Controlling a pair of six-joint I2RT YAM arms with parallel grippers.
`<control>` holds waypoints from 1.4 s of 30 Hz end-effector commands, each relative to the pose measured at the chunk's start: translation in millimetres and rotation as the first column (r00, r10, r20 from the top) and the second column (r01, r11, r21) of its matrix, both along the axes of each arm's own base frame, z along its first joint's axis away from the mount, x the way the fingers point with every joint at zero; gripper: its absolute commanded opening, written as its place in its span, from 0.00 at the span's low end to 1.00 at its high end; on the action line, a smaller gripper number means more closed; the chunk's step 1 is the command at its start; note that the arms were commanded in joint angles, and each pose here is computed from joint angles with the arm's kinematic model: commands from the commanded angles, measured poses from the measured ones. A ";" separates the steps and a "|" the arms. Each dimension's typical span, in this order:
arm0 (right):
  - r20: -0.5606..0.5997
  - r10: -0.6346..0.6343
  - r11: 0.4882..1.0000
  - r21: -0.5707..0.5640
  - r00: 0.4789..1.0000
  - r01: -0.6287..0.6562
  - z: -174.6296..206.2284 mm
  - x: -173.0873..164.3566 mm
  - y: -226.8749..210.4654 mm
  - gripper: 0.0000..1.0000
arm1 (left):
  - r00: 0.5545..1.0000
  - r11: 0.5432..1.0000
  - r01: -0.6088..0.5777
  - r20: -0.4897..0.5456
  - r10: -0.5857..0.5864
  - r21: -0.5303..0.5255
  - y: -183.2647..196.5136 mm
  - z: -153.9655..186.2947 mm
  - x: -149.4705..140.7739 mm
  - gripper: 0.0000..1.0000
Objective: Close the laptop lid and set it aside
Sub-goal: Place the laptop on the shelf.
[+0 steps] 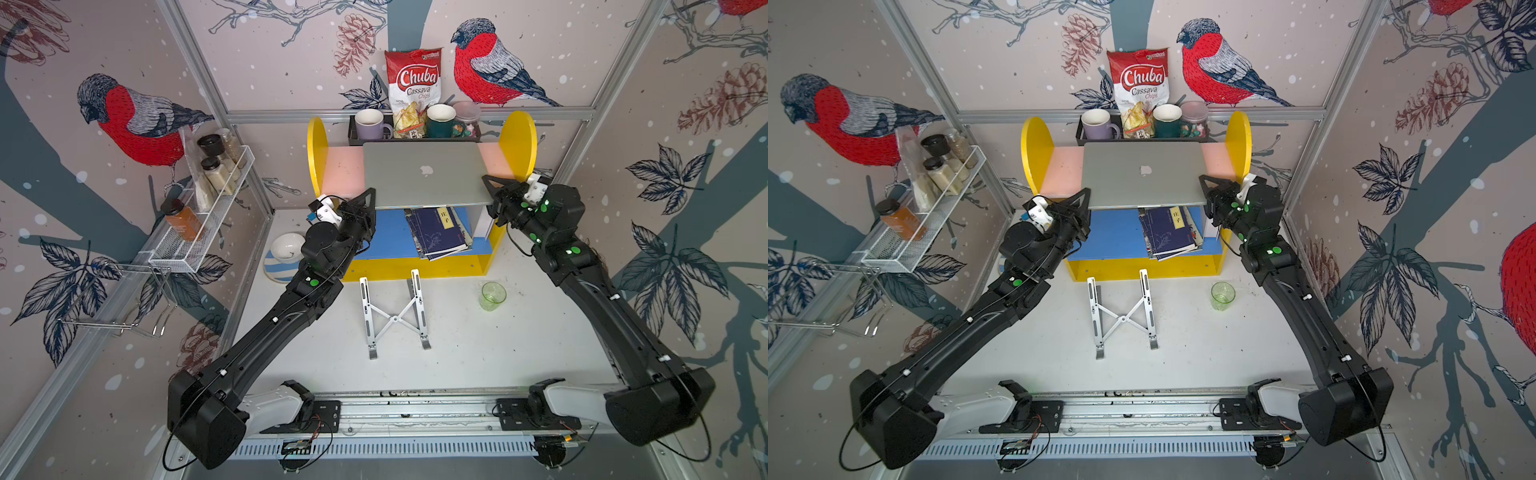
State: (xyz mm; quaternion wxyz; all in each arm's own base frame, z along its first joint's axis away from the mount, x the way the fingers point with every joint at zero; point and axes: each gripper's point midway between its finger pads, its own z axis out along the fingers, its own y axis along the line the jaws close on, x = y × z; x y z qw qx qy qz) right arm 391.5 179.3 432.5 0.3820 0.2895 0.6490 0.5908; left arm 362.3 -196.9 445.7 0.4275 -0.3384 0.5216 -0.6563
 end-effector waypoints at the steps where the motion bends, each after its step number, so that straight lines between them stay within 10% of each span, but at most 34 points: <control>1: -0.066 0.056 0.998 0.012 0.996 -0.055 -17.2 -3.0 9.7 0.20 | 0.994 0.996 -0.015 0.106 0.023 -0.084 9.4 31.9 -8.4 0.03; 6: -0.073 0.058 0.998 0.041 0.996 -0.055 -15.5 -1.9 10.3 0.00 | 0.995 0.997 -0.010 0.100 0.018 -0.074 8.3 31.0 -8.3 0.19; 13: -0.077 0.006 0.996 0.090 0.997 0.001 -3.8 -2.8 2.4 0.00 | 0.996 0.998 -0.015 0.091 0.020 -0.053 9.6 27.1 -13.0 0.77; 19: -0.069 -0.070 0.992 0.102 0.995 0.077 10.8 -5.4 -8.6 0.00 | 0.997 1.000 -0.016 0.077 0.017 -0.024 11.3 20.3 -21.1 0.96; 27: -0.087 -0.090 0.991 0.089 0.992 0.098 9.3 6.2 -0.6 0.00 | 1.000 0.999 -0.011 0.026 0.010 0.036 11.3 -5.7 -34.3 0.93; 38: -0.117 -0.050 0.996 0.067 0.992 0.058 -5.5 17.8 15.7 0.00 | 0.995 0.986 0.087 0.045 -0.094 0.144 -27.9 -11.3 -55.5 0.51; 42: -0.109 -0.057 0.995 0.071 0.992 0.065 -5.4 13.0 12.5 0.33 | 0.983 0.976 0.150 0.081 -0.163 0.156 -50.8 6.7 -55.3 0.33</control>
